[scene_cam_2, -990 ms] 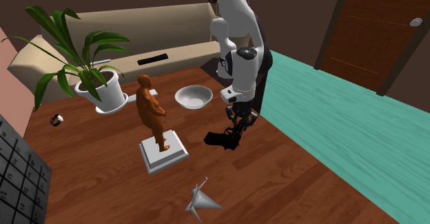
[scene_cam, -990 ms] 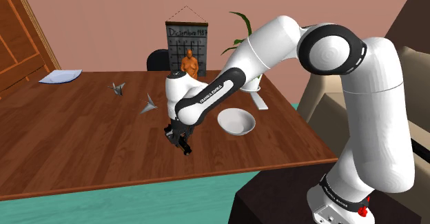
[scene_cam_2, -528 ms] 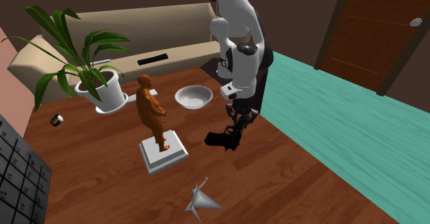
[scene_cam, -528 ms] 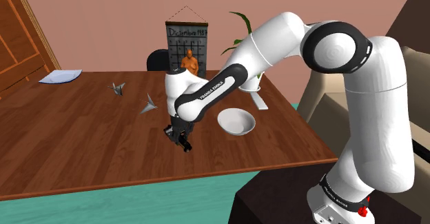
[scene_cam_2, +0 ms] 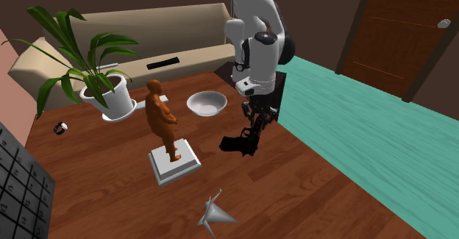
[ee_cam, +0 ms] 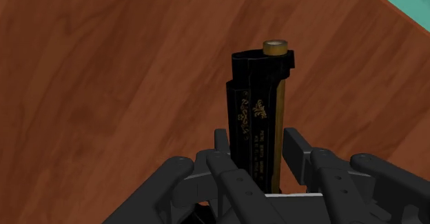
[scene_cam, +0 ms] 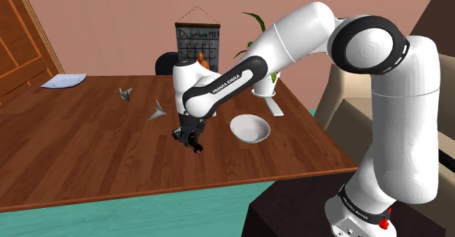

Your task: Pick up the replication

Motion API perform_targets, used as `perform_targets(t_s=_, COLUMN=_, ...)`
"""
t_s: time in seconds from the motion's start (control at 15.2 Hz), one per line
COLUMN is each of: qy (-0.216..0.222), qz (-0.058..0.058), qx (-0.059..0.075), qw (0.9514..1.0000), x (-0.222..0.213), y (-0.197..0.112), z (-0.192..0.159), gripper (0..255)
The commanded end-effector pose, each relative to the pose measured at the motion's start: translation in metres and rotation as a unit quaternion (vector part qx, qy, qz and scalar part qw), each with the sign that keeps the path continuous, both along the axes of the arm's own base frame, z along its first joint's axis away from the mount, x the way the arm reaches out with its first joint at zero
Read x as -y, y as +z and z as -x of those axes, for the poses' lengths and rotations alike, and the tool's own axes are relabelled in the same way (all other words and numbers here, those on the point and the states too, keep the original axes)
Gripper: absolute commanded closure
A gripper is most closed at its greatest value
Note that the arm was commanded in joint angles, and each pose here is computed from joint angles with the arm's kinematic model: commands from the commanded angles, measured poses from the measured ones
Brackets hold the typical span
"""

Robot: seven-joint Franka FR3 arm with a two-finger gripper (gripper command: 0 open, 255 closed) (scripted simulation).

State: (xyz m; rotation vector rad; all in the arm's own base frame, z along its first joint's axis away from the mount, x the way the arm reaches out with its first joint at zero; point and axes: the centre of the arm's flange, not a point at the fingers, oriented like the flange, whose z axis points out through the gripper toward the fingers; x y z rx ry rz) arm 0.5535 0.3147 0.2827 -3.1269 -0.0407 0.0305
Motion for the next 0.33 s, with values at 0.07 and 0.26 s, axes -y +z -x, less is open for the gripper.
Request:
perform_targets(t_s=0.07, qy=0.000, qz=0.000, qx=0.000, qw=1.0000, x=0.001, y=0.017, z=0.000, gripper=255)
perform_targets(t_s=0.26, qy=0.000, qz=0.000, qx=0.000, qw=1.0000, x=0.001, y=0.023, z=0.000, gripper=255)
